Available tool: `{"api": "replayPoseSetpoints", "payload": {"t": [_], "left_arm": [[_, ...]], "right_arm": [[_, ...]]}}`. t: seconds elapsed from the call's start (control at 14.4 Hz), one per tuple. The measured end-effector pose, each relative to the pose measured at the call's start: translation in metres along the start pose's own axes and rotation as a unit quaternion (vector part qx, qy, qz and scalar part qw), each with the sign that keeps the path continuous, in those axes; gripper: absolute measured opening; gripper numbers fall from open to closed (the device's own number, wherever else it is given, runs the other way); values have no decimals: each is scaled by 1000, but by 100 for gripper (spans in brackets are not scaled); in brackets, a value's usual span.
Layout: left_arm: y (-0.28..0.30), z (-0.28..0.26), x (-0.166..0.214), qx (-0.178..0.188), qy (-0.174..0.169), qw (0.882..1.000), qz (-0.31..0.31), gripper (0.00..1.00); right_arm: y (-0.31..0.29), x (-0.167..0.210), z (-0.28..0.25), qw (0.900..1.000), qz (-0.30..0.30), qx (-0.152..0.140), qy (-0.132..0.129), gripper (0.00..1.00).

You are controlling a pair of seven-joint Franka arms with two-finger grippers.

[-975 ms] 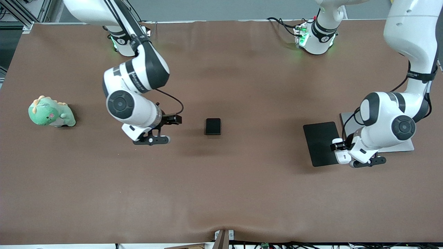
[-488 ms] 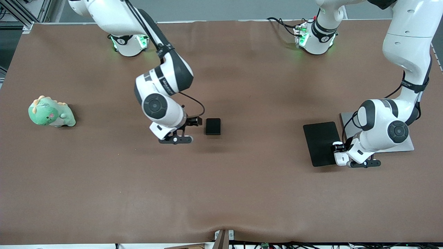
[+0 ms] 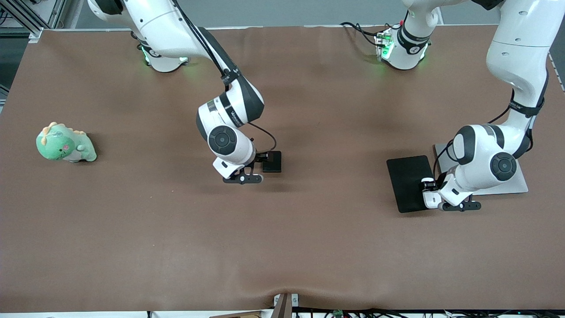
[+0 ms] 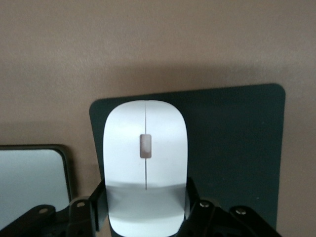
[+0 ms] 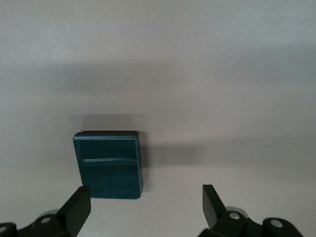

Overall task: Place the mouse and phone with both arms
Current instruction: 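Place the mouse on the mousepad while the right gripper grasps the phone, then lift the phone with the right gripper while the left gripper withdraws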

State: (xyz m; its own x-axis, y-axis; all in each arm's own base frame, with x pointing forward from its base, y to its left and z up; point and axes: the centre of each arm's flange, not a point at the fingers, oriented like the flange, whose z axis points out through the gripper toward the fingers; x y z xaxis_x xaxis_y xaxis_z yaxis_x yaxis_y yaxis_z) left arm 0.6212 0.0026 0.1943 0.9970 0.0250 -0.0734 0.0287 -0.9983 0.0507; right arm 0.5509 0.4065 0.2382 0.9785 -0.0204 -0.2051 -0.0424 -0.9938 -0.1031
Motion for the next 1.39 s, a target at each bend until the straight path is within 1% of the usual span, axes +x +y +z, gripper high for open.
{"api": "replayPoseSetpoints", "payload": {"t": [0.21, 0.42, 0.49, 0.56, 0.7, 0.77, 0.98, 1.05, 1.18, 1.39], "left_arm": [[0, 3, -9, 1, -5, 1000, 1, 62], [1, 6, -14, 1, 0, 1000, 1, 62], [2, 5, -14, 1, 2, 1000, 2, 66], [7, 3, -14, -1, 4, 1000, 6, 77], [22, -10, -13, -5, 14, 1000, 14, 95], [27, -22, -11, -6, 24, 1000, 16, 100], [30, -78, -1, -2, 63, 998, 17, 100], [29, -102, 3, 1, 69, 997, 16, 100], [25, -158, 9, 6, 68, 998, 13, 100], [22, -262, 14, 13, 57, 998, 7, 100]], "right_arm": [[-11, -4, 24, 1000, 0, 7, 0, 100], [-16, -7, 45, 1000, 1, 1, -2, 100], [-16, -6, 50, 1000, 2, 1, 0, 100], [-15, -6, 54, 1000, 2, 0, 0, 100], [-18, -8, 59, 1000, 0, -2, 0, 100], [-20, -8, 58, 1000, -1, 0, 1, 100], [-29, -9, 53, 1000, -1, 14, 10, 100], [-33, -9, 52, 1000, -2, 18, 17, 100], [-40, -14, 59, 1000, -9, 18, 20, 100], [-48, -22, 80, 1000, -18, 11, 20, 100]]}}
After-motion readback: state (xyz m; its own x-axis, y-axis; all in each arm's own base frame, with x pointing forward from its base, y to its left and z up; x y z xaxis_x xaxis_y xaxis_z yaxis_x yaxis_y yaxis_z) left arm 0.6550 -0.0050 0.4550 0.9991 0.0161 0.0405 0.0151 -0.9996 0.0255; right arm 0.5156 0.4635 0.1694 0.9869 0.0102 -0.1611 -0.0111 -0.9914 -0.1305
